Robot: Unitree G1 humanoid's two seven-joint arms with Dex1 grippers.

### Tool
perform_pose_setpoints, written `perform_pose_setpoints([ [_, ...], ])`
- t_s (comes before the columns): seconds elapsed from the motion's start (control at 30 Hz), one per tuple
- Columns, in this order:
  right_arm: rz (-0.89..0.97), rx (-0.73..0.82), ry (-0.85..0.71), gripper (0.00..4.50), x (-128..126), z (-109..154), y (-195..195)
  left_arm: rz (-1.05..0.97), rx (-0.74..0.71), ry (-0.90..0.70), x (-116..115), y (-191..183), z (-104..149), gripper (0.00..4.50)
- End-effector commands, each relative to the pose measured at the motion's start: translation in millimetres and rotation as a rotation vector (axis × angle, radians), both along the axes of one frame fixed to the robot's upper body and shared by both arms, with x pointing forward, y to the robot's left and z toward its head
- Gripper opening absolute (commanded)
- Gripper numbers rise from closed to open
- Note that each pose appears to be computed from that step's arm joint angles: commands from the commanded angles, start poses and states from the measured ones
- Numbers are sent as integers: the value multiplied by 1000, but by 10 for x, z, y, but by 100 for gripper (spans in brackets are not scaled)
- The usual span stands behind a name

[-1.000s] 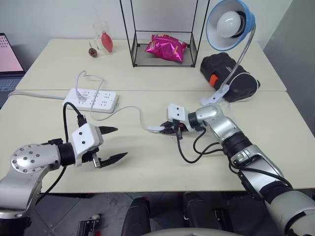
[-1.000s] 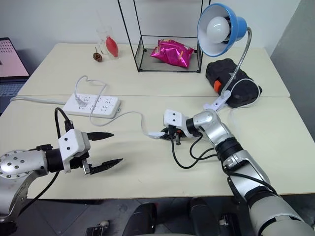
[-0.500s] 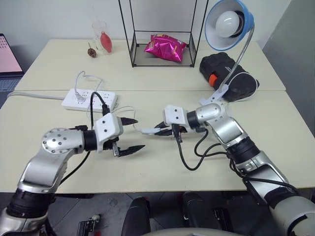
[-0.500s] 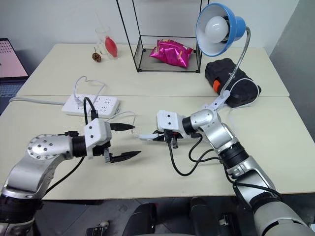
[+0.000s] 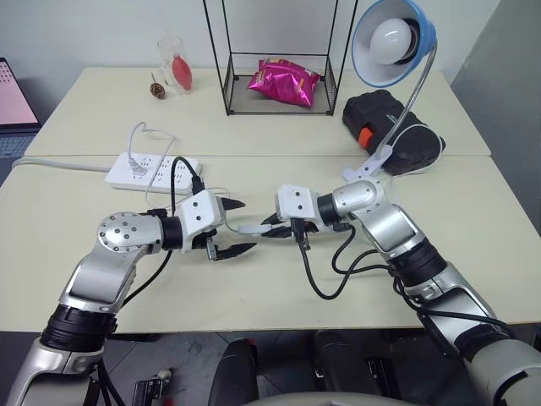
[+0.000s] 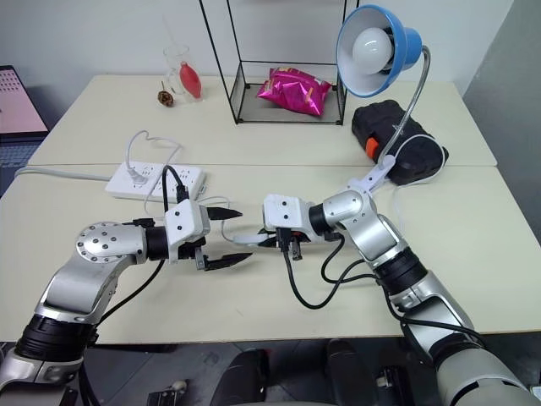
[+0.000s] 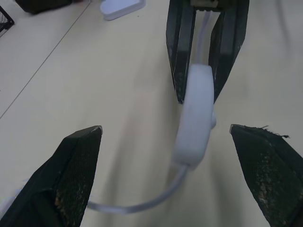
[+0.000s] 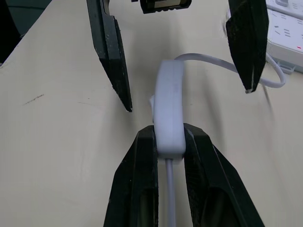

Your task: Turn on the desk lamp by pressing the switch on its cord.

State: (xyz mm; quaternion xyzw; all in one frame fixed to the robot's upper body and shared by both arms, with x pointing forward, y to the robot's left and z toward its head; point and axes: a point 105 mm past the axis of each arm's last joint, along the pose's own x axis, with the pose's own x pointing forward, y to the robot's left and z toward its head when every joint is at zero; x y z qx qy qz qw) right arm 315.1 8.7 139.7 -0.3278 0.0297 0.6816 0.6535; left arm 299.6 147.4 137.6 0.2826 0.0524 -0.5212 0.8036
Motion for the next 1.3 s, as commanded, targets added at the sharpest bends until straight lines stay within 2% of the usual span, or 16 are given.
perform_pose_setpoints([
  [0.03, 26, 23, -29, 39, -45, 89, 28, -26, 2, -34, -6, -59, 86, 414],
  [0.13, 29, 24, -30, 39, -49, 87, 37, -29, 17, -34, -3, -62, 78, 369],
  [0.57, 41, 29, -30, 39, -71, 101, 61, -10, 51, -68, 82, -50, 66, 103],
  [0.63, 43, 29, -30, 39, -74, 101, 63, -10, 58, -73, 90, -39, 60, 79],
  [0.8, 48, 28, -30, 39, -80, 104, 60, -10, 64, -82, 99, -26, 59, 65],
  [1.27, 59, 40, -14, 39, -108, 118, 91, -56, 38, -92, 51, -105, 103, 64],
  [1.3, 60, 41, -14, 39, -106, 117, 92, -58, 47, -94, 50, -99, 96, 133],
])
